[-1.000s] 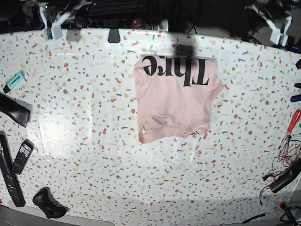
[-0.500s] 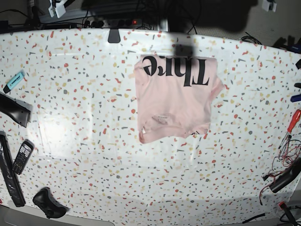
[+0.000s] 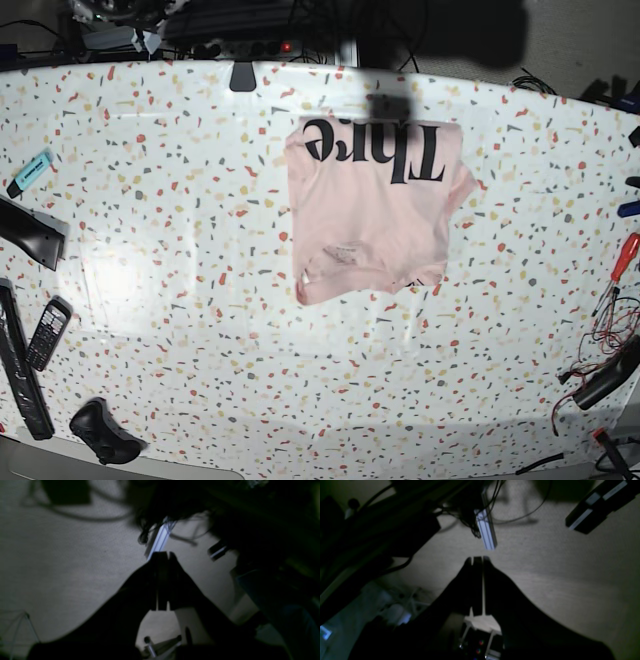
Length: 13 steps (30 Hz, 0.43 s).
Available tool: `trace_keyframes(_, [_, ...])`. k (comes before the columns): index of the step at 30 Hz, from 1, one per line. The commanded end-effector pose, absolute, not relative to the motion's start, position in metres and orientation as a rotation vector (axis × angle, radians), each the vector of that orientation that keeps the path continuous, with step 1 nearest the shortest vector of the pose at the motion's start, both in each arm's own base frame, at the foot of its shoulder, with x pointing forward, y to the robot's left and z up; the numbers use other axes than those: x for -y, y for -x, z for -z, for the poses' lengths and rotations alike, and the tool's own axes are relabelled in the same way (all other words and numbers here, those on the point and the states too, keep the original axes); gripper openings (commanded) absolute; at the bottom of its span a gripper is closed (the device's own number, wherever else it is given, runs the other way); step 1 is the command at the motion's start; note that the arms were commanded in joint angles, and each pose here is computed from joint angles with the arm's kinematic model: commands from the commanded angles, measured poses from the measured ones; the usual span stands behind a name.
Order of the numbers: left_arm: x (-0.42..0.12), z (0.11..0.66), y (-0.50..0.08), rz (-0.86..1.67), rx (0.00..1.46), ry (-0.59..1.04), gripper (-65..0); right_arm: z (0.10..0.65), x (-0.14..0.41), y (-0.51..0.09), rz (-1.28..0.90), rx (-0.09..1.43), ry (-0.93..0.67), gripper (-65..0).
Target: Fold the T-shirt properly
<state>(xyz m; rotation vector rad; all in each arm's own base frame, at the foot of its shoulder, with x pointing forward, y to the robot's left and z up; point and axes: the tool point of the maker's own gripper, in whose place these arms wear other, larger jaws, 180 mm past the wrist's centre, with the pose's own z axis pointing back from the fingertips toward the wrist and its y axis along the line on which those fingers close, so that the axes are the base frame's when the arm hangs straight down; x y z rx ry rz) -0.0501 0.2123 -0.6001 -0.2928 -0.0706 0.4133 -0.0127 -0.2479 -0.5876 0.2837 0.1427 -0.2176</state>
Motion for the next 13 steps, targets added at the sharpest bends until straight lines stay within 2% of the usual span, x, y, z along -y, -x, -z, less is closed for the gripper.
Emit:
trace_keyframes(1, [-0.215,0.601,0.045,-0.415,0.077,0.297,-65.0,0.589,0.251,0.007,0.216,-0.144,-0.275,-65.0])
trace_keyframes(7, [-0.186,0.618,0.030,-0.411,0.031,0.302,-65.0,0.601,0.240,0.003,0.180,-0.213,-0.257,-65.0])
trace_keyframes(13, [-0.161,0.621,0.021,-0.428,0.044,0.341,-65.0,0.602,0.240,-0.001,0.173,-0.204,-0.252,-65.0])
